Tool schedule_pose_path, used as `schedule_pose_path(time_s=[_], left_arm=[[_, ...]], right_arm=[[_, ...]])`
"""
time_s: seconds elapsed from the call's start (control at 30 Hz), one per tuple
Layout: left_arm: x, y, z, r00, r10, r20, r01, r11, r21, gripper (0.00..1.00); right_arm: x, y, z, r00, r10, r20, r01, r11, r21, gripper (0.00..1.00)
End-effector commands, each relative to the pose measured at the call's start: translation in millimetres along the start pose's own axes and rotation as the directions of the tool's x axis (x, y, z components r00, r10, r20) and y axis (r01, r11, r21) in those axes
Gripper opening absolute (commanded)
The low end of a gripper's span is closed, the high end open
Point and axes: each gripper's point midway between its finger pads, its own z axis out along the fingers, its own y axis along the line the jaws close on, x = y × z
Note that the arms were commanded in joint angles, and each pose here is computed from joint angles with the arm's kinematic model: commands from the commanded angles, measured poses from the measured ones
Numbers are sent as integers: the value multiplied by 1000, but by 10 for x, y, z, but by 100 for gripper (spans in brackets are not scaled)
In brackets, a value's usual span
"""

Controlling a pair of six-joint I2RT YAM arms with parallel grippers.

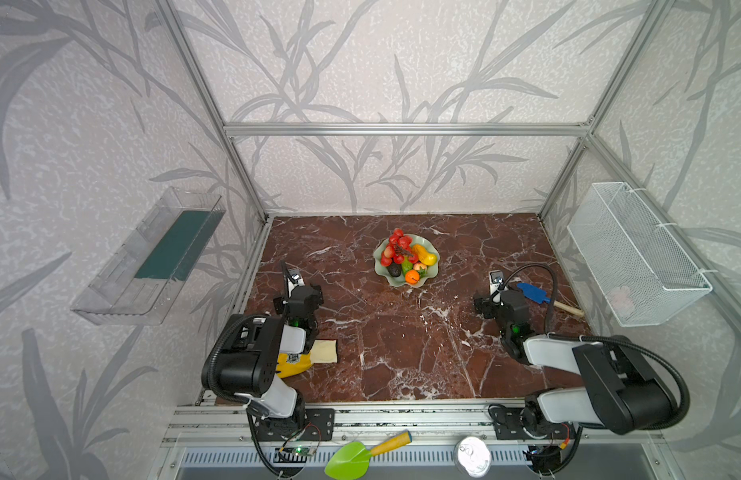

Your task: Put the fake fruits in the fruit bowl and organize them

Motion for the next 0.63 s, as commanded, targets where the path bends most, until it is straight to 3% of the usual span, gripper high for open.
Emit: schedule_pose_path(time_s=[0.0, 0.1, 0.17, 0.2, 0.3, 0.4, 0.6], left_arm=[[-323, -6, 60, 992, -58, 114, 57, 998, 9, 99], [-292, -32, 56, 996, -51, 67, 50, 999, 21, 99], [-314, -35, 51, 993, -58, 101, 56, 998, 27, 99], [-318, -34, 52, 992, -51, 113, 49, 999, 23, 99], [-298, -38, 52, 994, -55, 92, 53, 998, 25, 99], [-299, -59, 69, 995, -57, 88, 54, 998, 44, 99], [-288, -35, 86, 994, -69, 80, 64, 996, 60, 99]], right_arm=[[-384, -15, 101, 985, 8, 170, -8, 1000, -5, 99], [-280, -139, 138, 986, 74, 151, -77, 997, 16, 99], [-244, -202, 187, 983, 104, 153, -110, 994, 26, 99], [-270, -187, 219, 980, 90, 176, -95, 995, 24, 99], [-246, -107, 260, 993, 69, 99, -69, 998, -6, 99], [-277, -114, 263, 987, 62, 149, -64, 998, 5, 99], [-254, -152, 258, 989, 73, 131, -78, 996, 34, 99]])
